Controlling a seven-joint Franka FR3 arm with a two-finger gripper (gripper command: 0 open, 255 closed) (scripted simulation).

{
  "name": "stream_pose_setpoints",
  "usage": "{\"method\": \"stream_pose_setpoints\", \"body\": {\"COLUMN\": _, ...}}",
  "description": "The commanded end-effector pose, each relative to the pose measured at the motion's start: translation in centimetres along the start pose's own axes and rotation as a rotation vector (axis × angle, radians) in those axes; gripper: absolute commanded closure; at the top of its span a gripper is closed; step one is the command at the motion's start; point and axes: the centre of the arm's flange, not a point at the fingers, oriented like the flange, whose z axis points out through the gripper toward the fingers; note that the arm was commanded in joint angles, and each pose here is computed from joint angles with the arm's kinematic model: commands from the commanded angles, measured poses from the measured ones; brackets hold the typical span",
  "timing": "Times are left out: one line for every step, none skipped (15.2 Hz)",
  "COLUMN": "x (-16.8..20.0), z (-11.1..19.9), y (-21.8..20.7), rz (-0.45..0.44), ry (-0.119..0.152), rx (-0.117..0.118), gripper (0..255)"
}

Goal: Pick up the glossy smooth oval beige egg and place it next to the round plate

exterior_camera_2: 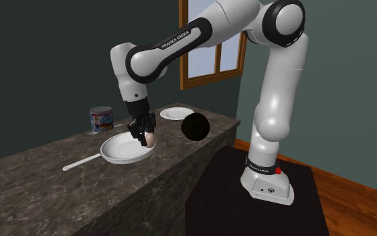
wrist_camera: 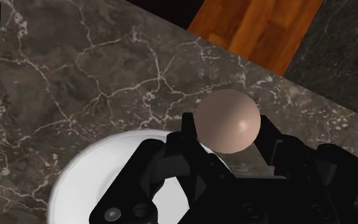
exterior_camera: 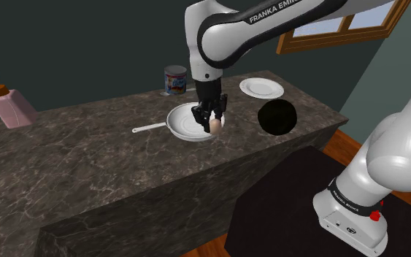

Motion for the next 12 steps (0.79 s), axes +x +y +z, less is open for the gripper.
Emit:
{"method": "stream_pose_setpoints", "body": {"x": -0.2, "z": -1.0, "y": 0.0, "rz": 0.0, "ry": 0.0, "rx": 0.0, "gripper": 255}}
{"method": "stream_pose_setpoints", "body": {"x": -0.3, "z": -1.5, "y": 0.0, "rz": 0.0, "ry": 0.0, "rx": 0.0, "gripper": 255}}
{"method": "stream_pose_setpoints", "body": {"x": -0.4, "z": -2.1, "y": 0.0, "rz": 0.0, "ry": 0.0, "rx": 0.0, "gripper": 255}}
{"method": "stream_pose_setpoints", "body": {"x": -0.5, "z": -2.6, "y": 0.0, "rz": 0.0, "ry": 0.0, "rx": 0.0, "gripper": 255}}
{"method": "stream_pose_setpoints", "body": {"x": -0.6, "z": -3.1, "y": 0.0, "rz": 0.0, "ry": 0.0, "rx": 0.0, "gripper": 255}}
{"method": "stream_pose_setpoints", "body": {"x": -0.7, "z": -3.6, "y": -0.1, "rz": 0.0, "ry": 0.0, "rx": 0.0, "gripper": 255}}
{"method": "stream_pose_setpoints", "body": {"x": -0.8, "z": -4.1, "y": -0.1, "rz": 0.0, "ry": 0.0, "rx": 0.0, "gripper": 255}}
{"method": "stream_pose_setpoints", "body": {"x": -0.9, "z": -4.6, "y": -0.1, "rz": 0.0, "ry": 0.0, "rx": 0.0, "gripper": 255}}
{"method": "stream_pose_setpoints", "body": {"x": -1.1, "z": -4.6, "y": 1.2, "rz": 0.0, "ry": 0.0, "rx": 0.0, "gripper": 255}}
{"method": "stream_pose_setpoints", "body": {"x": -1.3, "z": -4.6, "y": 2.5, "rz": 0.0, "ry": 0.0, "rx": 0.0, "gripper": 255}}
{"method": "stream_pose_setpoints", "body": {"x": -1.5, "z": -4.6, "y": 3.8, "rz": 0.0, "ry": 0.0, "rx": 0.0, "gripper": 255}}
{"method": "stream_pose_setpoints", "body": {"x": -1.7, "z": -4.6, "y": 5.1, "rz": 0.0, "ry": 0.0, "rx": 0.0, "gripper": 255}}
